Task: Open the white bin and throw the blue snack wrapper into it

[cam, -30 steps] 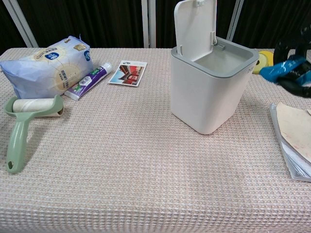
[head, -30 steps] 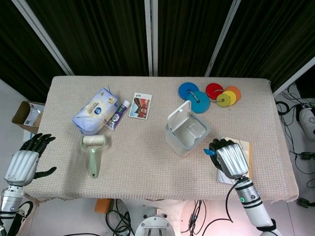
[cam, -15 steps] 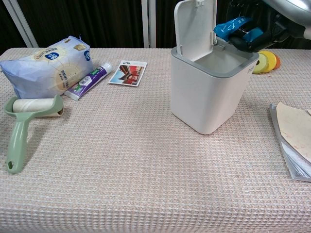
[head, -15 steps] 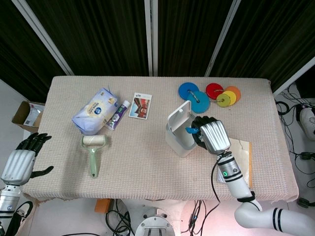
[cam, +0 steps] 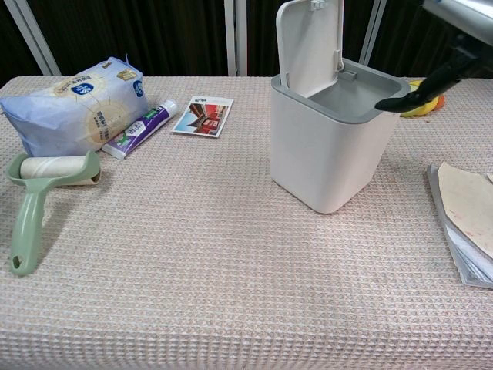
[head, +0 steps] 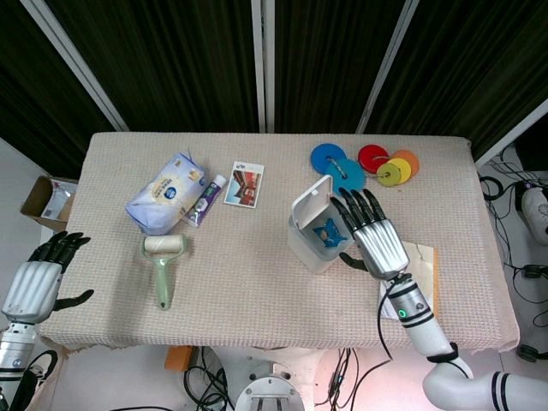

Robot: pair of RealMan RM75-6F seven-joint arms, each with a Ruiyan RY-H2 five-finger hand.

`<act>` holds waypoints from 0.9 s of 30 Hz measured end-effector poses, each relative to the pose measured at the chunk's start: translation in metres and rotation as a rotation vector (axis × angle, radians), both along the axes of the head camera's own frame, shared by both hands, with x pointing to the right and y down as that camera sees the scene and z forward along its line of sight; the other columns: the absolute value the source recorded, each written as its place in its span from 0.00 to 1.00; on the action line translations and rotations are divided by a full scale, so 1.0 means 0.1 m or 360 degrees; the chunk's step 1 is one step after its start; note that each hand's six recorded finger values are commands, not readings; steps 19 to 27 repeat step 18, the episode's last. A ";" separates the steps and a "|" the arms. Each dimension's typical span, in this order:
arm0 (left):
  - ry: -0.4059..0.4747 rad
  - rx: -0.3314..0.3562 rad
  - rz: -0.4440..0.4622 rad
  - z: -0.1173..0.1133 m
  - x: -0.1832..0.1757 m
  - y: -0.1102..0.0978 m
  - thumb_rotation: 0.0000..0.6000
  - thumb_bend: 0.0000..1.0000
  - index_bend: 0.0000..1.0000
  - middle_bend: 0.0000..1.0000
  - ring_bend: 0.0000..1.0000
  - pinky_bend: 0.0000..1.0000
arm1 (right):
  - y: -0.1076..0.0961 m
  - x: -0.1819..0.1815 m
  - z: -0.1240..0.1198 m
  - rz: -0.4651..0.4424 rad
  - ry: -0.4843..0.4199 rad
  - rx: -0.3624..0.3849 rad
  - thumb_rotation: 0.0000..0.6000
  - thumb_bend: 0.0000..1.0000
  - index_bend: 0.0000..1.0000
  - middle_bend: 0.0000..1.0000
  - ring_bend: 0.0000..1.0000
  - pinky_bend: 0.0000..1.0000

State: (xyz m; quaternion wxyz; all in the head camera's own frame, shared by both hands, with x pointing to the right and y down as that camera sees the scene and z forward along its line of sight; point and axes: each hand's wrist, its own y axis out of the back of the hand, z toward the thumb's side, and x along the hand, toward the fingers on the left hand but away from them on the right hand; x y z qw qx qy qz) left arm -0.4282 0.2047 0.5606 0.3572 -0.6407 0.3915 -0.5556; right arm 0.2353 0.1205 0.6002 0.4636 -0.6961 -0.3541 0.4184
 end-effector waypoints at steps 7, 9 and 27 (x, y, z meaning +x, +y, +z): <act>0.0010 0.0014 0.0005 -0.03 0.01 0.00 1.00 0.02 0.18 0.14 0.09 0.23 | 0.58 0.97 -0.09 0.0333 0.0249 -0.0052 1.00 0.08 0.00 0.00 0.00 0.00; 0.0007 0.0017 0.0002 -0.03 0.00 -0.01 1.00 0.02 0.18 0.14 0.09 0.23 | 0.74 1.23 -0.11 0.0441 0.0287 -0.0069 1.00 0.09 0.00 0.00 0.00 0.00; 0.0001 0.0041 -0.0005 -0.06 -0.02 -0.01 1.00 0.02 0.18 0.14 0.09 0.23 | 1.27 2.16 -0.19 0.0676 0.0495 -0.0015 1.00 0.11 0.00 0.00 0.00 0.00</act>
